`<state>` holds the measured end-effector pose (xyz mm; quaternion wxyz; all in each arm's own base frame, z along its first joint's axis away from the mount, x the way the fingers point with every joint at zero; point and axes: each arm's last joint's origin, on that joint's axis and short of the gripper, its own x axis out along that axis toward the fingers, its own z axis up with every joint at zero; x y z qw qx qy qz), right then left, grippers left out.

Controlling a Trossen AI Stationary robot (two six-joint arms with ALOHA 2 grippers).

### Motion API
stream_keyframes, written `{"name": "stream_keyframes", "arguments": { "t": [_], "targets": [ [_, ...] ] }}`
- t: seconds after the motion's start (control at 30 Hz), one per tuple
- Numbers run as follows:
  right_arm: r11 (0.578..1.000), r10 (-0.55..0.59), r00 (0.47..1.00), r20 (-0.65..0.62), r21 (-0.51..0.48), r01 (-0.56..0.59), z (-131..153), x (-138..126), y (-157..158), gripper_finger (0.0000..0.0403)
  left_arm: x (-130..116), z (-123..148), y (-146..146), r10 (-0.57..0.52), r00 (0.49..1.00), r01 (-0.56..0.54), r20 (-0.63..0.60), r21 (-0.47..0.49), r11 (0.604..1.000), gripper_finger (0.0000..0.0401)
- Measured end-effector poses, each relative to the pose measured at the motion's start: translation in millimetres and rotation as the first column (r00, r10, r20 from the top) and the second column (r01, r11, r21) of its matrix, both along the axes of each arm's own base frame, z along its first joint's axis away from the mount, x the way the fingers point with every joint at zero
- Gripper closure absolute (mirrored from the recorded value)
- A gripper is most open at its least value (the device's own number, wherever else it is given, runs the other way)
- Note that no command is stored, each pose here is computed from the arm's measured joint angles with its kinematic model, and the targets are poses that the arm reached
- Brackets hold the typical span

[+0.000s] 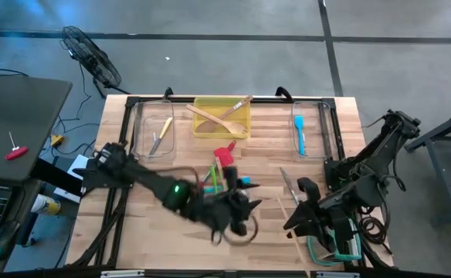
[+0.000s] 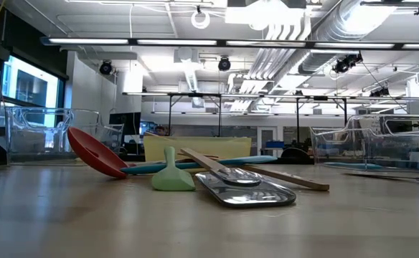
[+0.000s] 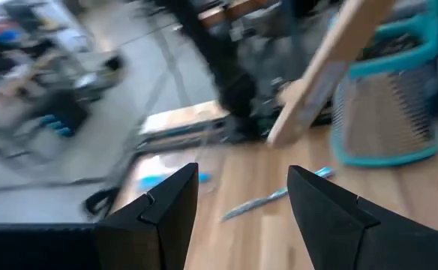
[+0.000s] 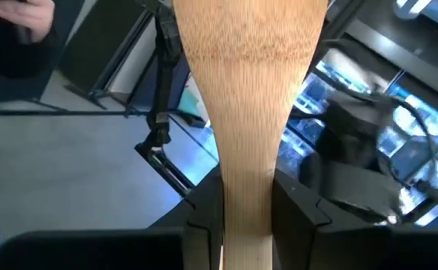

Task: Pick & Place Kitchen Items
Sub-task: Put the wooden serving spoon into the yellow bin

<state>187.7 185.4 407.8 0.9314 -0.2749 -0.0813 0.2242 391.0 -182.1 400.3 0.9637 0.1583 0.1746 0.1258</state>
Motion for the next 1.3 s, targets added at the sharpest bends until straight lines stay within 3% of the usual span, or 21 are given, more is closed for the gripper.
{"name": "stream_keyframes", "arguments": {
  "t": [0.17,0.4,0.73,0.87,1.07,1.3],
  "targets": [
    [0.999,-0.035,0.999,0.029,-0.023,0.036,1.4,7.0,-7.2,0.0331,11.5,6.5,22.2,-0.208,0.978,0.207,0.004,-0.104,0.973,0.0201],
    [0.995,-0.103,0.995,-0.013,-0.015,0.103,-2.0,19.2,-21.5,0.0331,14.0,11.2,23.9,-0.250,0.968,0.252,0.037,-0.069,0.965,0.0201],
    [0.998,-0.068,0.997,-0.044,-0.020,0.067,-5.0,26.1,-29.5,0.0331,18.3,14.2,29.8,-0.356,0.934,0.356,0.041,-0.007,0.934,0.0201],
    [1.000,-0.025,0.999,-0.048,-0.016,0.025,-5.1,28.8,-32.6,0.0331,23.1,13.7,42.1,-0.385,0.922,0.386,0.039,-0.034,0.922,0.0201],
    [1.000,-0.005,0.999,-0.048,-0.015,0.005,-5.1,32.3,-37.4,0.0331,27.6,13.3,54.1,-0.491,0.869,0.494,0.051,-0.108,0.863,0.0201],
    [1.000,-0.001,0.998,-0.060,-0.024,-0.001,-6.5,32.3,-37.4,0.0331,31.8,9.1,56.1,-0.483,0.874,0.485,0.049,-0.123,0.866,0.0201]
  ]
}}
